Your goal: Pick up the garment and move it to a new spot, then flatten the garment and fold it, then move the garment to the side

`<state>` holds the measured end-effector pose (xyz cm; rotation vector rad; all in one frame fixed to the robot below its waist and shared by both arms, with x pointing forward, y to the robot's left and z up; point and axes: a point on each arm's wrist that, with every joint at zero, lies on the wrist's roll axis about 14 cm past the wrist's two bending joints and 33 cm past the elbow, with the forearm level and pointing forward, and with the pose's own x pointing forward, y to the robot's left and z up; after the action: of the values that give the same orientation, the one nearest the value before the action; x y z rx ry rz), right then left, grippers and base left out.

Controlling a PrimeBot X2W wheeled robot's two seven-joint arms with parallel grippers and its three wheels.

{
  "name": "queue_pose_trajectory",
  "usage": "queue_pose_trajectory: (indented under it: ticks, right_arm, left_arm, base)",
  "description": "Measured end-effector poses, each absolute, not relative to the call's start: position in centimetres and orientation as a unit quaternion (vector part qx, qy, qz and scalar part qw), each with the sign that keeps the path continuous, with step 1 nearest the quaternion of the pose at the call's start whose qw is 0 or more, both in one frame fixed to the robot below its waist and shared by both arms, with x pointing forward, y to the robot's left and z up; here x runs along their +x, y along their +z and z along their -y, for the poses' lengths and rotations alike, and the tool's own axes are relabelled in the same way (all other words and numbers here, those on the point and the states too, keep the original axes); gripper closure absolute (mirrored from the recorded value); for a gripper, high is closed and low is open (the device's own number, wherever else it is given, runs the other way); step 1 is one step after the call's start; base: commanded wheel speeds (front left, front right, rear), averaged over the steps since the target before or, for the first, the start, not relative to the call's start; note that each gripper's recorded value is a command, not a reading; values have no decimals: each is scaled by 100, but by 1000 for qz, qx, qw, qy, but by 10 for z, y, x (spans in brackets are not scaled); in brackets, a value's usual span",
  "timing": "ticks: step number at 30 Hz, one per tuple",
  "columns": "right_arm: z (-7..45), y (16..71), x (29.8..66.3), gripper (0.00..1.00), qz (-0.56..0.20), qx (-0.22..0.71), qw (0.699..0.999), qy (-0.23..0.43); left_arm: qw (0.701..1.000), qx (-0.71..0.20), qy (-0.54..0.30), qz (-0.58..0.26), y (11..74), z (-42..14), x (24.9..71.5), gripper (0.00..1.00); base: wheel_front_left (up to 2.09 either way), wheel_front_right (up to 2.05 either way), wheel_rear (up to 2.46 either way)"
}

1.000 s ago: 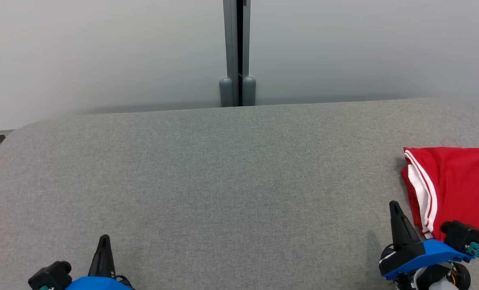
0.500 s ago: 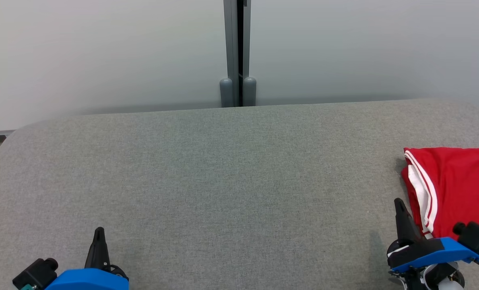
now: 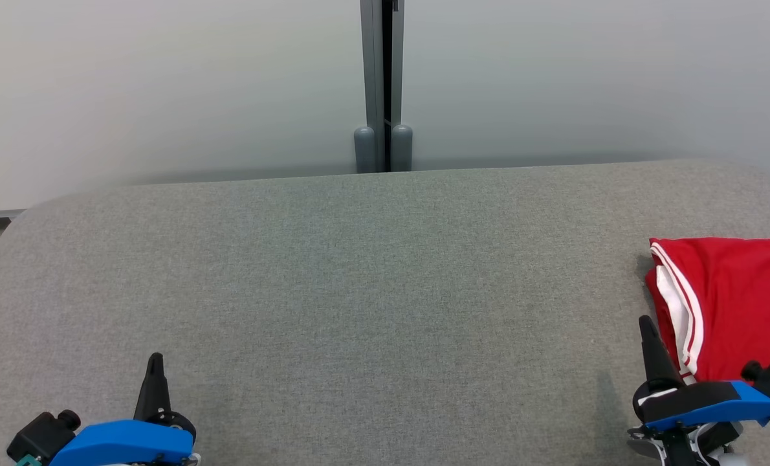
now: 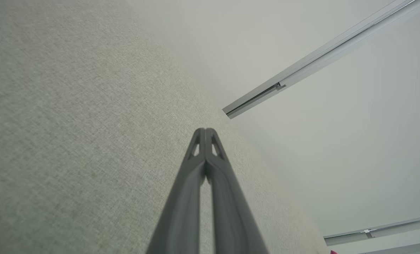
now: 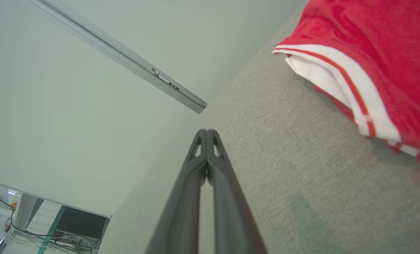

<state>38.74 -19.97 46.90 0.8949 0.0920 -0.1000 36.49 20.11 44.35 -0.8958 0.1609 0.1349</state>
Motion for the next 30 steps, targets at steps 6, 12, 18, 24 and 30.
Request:
queue_pose_trajectory:
  ticks: [6,12,18,24,30]
  right_arm:
    - [200,472,388,100,-40,460,886,-48]
    - [200,475,389,100,-36,490,870,-46]
    - [200,479,389,100,-32,518,854,-43]
    - [200,482,390,100,-28,544,837,-40]
    - [200,484,390,100,-26,569,821,-37]
  left_arm:
    - [883,-459,64,-73,447,-201,367,100]
    - [868,-489,61,-64,454,-201,371,100]
    - [852,-517,58,-59,458,-201,373,100]
    - [836,-543,55,-54,462,-200,374,100]
    - [820,-567,51,-49,466,-200,376,100]
  base:
    - [0,0,0]
    - [0,0,0]
    - [0,0,0]
    - [0,0,0]
    - [0,0,0]
